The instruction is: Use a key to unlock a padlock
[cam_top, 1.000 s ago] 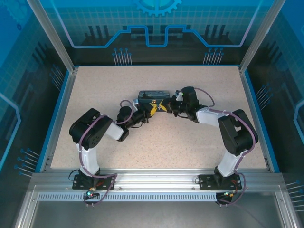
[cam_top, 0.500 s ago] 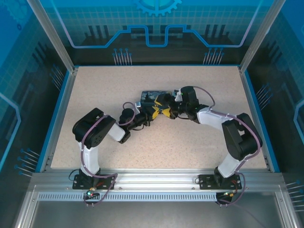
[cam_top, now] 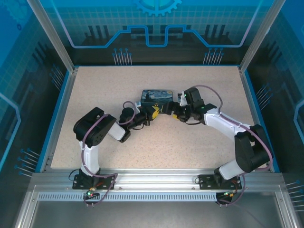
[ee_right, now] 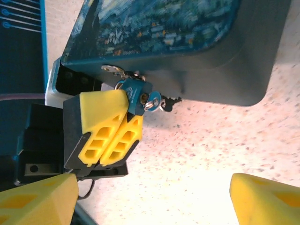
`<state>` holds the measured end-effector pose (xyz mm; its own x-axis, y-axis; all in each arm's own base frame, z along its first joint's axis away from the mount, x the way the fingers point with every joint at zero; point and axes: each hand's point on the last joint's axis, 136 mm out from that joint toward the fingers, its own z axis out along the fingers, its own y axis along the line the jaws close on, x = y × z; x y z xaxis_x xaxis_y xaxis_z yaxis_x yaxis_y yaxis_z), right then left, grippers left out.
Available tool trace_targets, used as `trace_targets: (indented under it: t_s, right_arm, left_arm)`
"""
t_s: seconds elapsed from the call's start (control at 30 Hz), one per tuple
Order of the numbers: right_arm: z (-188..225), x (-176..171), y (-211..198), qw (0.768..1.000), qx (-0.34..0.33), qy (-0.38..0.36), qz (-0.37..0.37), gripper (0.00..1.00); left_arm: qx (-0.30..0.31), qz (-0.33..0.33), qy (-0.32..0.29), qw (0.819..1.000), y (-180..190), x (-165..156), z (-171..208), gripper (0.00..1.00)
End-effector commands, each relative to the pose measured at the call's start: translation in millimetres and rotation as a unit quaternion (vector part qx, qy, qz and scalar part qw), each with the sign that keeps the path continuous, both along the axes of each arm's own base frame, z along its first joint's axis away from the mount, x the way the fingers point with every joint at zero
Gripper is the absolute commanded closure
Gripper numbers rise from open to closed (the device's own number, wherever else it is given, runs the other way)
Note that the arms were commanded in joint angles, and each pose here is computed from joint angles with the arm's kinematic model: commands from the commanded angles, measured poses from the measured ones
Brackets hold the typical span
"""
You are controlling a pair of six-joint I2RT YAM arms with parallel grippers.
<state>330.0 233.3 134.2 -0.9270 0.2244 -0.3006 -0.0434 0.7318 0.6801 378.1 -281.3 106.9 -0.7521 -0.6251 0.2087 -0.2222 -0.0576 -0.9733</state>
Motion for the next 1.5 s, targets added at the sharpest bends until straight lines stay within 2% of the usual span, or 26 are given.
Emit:
trace_targets:
  t_s: [0.0, 0.07, 0.17, 0.33, 0.7, 1.17, 1.47]
  right_arm:
    - [20.6, 2.4, -12.9, 0.984, -0.129, -0.103, 0.067, 0.24]
    - [28.8, 6.3, -11.6, 0.967, -0.179, -0.148, 0.101, 0.33]
    - [35.7, 11.0, -6.7, 0.945, -0.218, -0.198, 0.143, 0.50]
    - [35.5, 14.7, 3.1, 0.916, -0.254, -0.243, 0.192, 0.61]
    - [13.7, 11.9, 31.0, 0.869, -0.310, -0.263, 0.283, 0.65]
    - [-6.8, 22.8, 35.2, 0.860, -0.327, -0.247, 0.303, 0.66]
    - [-13.1, 26.6, 25.2, 0.855, -0.344, -0.242, 0.303, 0.73]
  left_arm:
    - [-0.017, -0.007, -0.022, 1.000, -2.0, 6.2, 16.7, 1.00]
    - [-0.015, -0.010, -0.019, 1.000, -2.5, 5.7, 15.4, 1.00]
    - [-0.014, -0.014, -0.016, 1.000, -2.9, 5.4, 14.6, 1.00]
    - [-0.012, -0.021, -0.009, 1.000, -4.1, 4.8, 16.2, 1.00]
    - [0.004, -0.041, 0.007, 0.999, -7.7, 0.4, 23.4, 1.00]
    - [0.009, -0.057, 0.013, 0.998, -9.0, -1.7, 34.8, 1.00]
    - [0.008, -0.064, 0.012, 0.998, -9.5, -0.1, 38.3, 1.00]
